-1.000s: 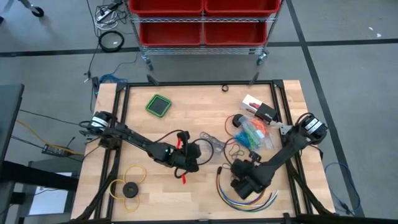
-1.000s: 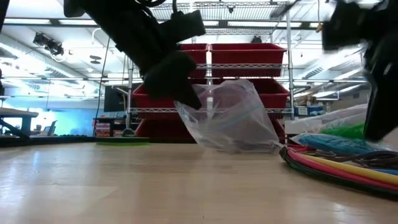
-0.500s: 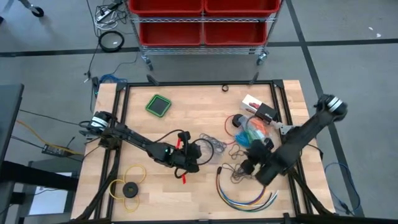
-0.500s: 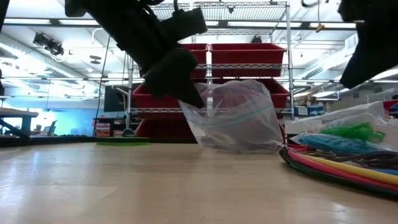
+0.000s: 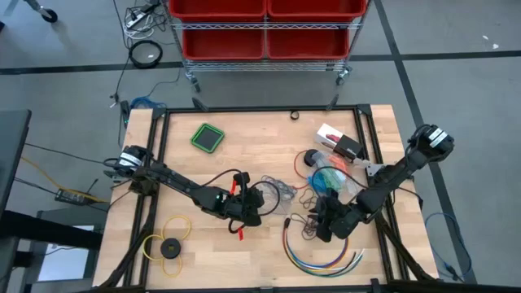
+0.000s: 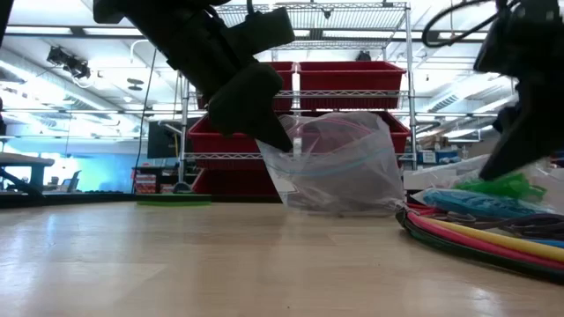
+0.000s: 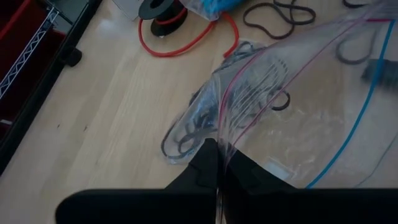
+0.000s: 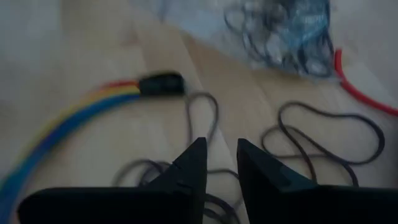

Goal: Sort rubber bands
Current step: Put the black rubber band into the transparent zip bag

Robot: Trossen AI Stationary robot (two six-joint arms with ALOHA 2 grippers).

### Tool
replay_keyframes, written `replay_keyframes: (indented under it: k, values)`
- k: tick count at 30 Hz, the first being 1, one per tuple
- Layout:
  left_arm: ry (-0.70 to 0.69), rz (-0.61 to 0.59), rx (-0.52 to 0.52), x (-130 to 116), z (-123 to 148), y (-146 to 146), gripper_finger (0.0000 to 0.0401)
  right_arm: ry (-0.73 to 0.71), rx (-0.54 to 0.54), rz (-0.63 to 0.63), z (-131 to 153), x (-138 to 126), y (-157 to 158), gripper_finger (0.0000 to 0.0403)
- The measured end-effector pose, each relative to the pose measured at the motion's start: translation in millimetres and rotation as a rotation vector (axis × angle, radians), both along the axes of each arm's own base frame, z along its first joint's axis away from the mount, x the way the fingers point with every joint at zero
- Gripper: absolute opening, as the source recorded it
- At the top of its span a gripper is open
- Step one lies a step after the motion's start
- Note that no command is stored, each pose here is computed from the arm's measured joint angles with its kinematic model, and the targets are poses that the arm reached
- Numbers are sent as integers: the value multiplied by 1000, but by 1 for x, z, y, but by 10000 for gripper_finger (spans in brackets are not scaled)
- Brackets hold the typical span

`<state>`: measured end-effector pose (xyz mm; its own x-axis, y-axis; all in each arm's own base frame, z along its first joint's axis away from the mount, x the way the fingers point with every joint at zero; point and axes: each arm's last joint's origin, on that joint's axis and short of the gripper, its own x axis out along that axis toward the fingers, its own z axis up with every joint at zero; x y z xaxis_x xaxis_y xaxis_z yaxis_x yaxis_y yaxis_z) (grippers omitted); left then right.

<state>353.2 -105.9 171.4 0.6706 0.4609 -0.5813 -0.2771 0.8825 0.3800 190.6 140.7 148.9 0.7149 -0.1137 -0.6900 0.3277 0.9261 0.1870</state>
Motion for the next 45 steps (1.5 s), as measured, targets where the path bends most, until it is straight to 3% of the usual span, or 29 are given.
replay_keyframes:
  k: [6,18,21,24,27,34,41,45]
  values:
    - [-10,0,-4,1,1,0,9,82,-86,3,-20,7,-5,78]
    - [-2,-20,-27,2,-2,-1,10,186,-111,-60,-44,22,-20,80]
    - [0,-25,-31,3,-4,-2,9,180,-108,-106,-48,25,-22,61]
    - [0,-26,-32,3,-4,-2,9,180,-113,-115,-48,24,-23,16]
    - [0,-28,-31,3,-4,-2,10,175,-85,-127,-46,23,-23,5]
    - [0,-28,-31,3,-4,-2,10,58,5,-42,-11,22,-8,0]
    - [-7,-28,-35,3,-3,-2,10,-199,-48,77,57,41,21,0]
    - [-16,-28,-38,4,-3,-2,10,-275,-98,166,87,57,35,0]
